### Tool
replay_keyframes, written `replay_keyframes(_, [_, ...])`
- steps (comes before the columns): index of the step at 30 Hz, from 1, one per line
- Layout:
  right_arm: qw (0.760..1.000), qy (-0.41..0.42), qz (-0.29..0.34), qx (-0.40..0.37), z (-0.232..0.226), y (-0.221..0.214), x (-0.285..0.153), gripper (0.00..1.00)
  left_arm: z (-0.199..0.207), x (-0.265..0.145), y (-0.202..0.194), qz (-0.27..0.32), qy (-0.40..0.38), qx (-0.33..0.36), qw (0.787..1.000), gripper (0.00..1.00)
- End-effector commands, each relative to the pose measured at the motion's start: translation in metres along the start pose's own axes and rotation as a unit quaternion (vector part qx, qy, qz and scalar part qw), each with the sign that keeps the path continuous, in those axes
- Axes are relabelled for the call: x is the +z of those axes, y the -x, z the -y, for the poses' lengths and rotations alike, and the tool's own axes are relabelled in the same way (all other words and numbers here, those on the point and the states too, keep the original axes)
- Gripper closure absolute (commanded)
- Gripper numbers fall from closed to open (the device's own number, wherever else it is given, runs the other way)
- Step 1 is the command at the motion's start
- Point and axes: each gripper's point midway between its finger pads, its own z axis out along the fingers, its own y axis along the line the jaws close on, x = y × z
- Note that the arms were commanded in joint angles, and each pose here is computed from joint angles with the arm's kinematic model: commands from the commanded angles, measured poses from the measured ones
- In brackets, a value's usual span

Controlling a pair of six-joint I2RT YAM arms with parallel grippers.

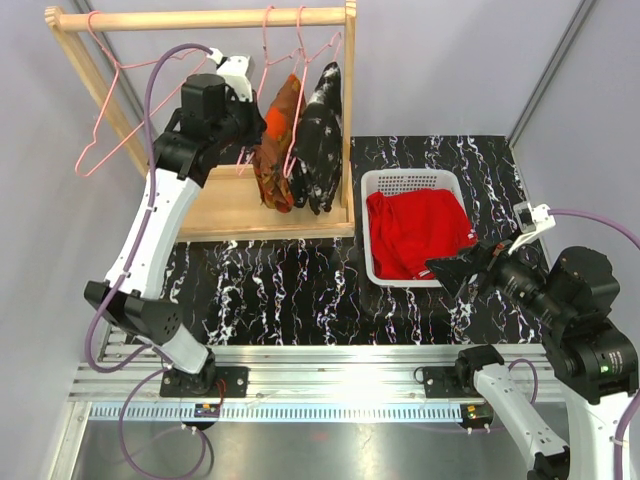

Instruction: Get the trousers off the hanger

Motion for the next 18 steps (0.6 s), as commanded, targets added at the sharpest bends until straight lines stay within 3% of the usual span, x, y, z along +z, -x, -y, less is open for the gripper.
replay_keyframes(1, [0.999,0.022,0.015,-0.020,-0.011,0.007,-0.008,0.00,-0.013,-0.047,0.068,0.140,0.049,-0.029,0.989,1.00])
replay_keyframes(9, [0.996,0.081,0.033,-0.036,-0.029,0.016,-0.002,0.01,-0.007,-0.088,0.118,0.224,0.045,-0.052,0.972,1.00])
replay_keyframes(18, [0.982,0.165,0.089,-0.025,-0.047,0.044,0.026,0.01,-0.009,-0.118,0.138,0.256,0.060,-0.055,0.963,1.00])
